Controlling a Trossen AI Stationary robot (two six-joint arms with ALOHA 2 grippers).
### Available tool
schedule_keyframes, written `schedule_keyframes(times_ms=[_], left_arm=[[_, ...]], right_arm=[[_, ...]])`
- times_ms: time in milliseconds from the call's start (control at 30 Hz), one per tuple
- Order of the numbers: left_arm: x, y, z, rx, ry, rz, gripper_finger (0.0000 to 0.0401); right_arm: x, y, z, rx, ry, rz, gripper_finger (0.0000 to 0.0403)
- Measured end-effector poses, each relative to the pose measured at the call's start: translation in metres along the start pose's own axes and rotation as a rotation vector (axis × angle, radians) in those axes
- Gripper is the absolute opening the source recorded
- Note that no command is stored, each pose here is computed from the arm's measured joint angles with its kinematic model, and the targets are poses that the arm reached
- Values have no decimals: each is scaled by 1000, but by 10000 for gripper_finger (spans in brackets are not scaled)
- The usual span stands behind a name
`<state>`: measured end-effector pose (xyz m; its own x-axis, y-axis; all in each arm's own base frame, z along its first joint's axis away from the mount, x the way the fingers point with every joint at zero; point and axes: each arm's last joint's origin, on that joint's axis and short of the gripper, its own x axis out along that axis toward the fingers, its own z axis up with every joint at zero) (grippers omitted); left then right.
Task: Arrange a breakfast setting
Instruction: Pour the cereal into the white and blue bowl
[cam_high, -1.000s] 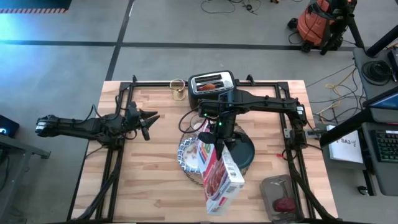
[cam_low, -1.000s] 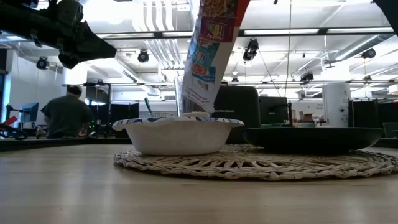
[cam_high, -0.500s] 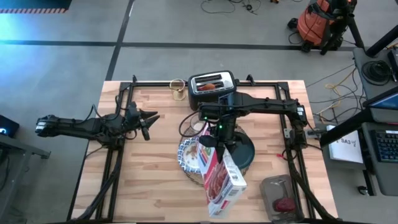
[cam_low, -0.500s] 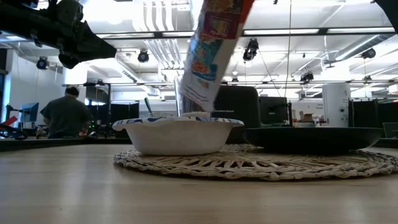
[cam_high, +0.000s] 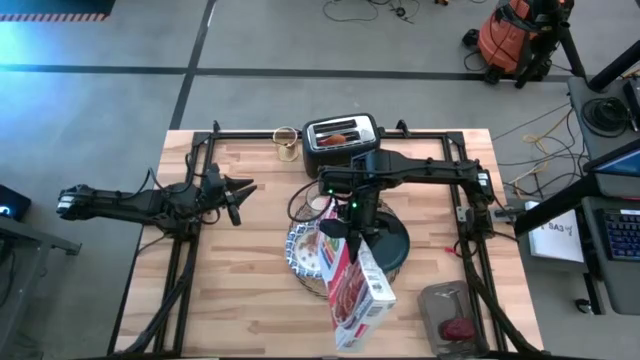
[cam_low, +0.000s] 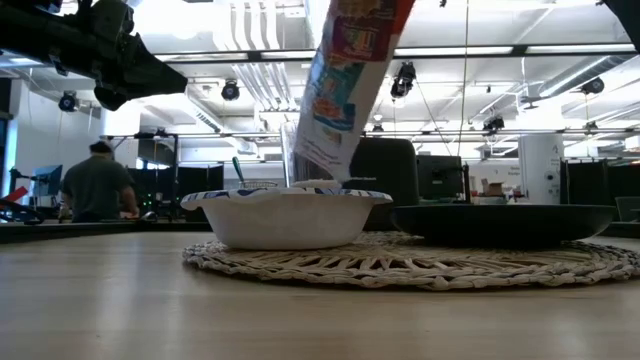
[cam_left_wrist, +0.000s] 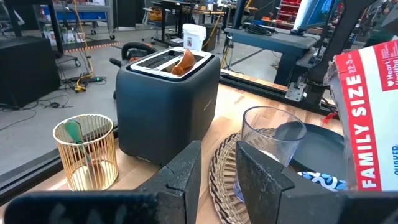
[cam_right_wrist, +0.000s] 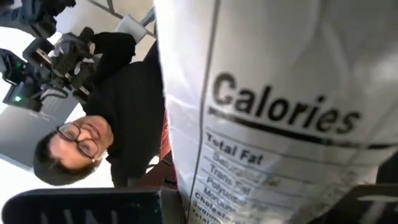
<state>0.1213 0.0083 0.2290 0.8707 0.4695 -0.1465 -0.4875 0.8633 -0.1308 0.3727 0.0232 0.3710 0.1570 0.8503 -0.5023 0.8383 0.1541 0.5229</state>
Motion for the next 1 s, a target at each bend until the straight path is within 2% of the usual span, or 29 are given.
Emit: schedule_keyframes(times_ms=[167,300,600,700,800,900,1000], left_arm=[[0,0,0,0,0,0,83],[0,0,0,0,0,0,83],[0,0,0,-1,0,-1,83],[0,0,0,-4,0,-2,83],[0,0,0,-4,0,-2,83],[0,0,0,-4,0,-2,83],[0,0,0,-4,1,-2,83]], right_arm=[[3,1,-2,-102,-1,-5,77],[6,5,5,-45,-1,13,77],[8,5,5,-83,3,7,76],[9,5,5,11,10,8,76],[9,6,6,-37,1,16,76],[9,7,6,-7,9,19,75],[9,9,6,-58,-4,30,75]])
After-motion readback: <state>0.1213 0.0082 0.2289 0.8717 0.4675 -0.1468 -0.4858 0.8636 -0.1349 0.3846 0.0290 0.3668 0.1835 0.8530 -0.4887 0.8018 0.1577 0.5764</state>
